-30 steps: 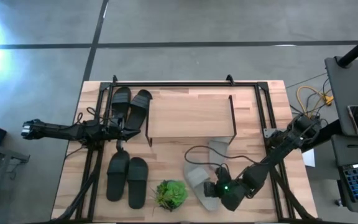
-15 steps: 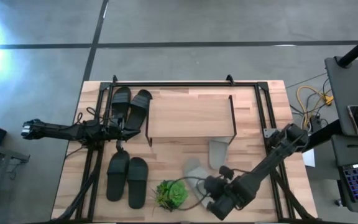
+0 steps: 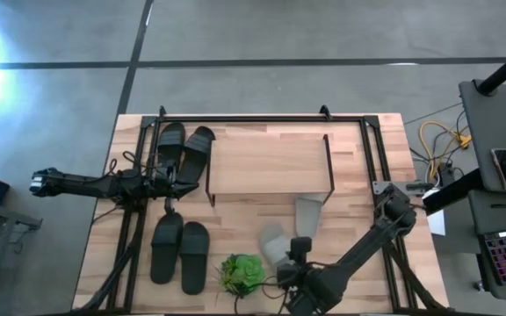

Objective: Pick and place slides into the shelf
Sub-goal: Put the gray slide under the shelf

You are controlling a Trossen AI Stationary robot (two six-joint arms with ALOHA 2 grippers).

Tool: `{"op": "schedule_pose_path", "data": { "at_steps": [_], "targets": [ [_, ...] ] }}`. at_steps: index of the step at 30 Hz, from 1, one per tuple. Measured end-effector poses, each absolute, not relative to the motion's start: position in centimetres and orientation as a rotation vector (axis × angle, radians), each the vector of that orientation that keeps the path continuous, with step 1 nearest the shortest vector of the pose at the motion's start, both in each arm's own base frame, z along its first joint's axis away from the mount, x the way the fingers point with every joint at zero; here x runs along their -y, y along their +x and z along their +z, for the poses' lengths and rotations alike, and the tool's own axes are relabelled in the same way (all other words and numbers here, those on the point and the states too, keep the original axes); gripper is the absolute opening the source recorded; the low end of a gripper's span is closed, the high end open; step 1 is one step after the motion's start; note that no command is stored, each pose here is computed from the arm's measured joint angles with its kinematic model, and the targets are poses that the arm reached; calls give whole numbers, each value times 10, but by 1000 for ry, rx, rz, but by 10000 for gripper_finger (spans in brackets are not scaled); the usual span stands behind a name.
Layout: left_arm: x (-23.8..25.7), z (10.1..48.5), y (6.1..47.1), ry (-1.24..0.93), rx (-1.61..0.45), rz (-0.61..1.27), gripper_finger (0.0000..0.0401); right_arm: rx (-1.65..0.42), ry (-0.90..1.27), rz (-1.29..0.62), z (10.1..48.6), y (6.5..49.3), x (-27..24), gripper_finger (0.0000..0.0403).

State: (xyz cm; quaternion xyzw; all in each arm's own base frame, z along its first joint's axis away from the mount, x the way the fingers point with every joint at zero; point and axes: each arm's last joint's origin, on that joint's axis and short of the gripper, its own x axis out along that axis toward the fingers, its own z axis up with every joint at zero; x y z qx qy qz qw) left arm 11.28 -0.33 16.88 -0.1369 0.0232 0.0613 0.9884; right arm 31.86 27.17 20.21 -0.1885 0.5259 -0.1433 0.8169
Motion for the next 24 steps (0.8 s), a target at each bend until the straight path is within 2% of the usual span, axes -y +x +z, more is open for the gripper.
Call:
{"op": "schedule_pose_path", "data": {
  "at_steps": [11,19,24],
  "targets": [
    [3,169,113,-272,-47,123,0,-1103,-419,-308,190,318,-272,182],
    [3,169,113,-272,-48,124,0,-1091,-514,-216,169,324,-268,183],
    [3,169,113,-272,-48,123,0,-1073,-582,-290,161,331,-251,183]
  ]
}}
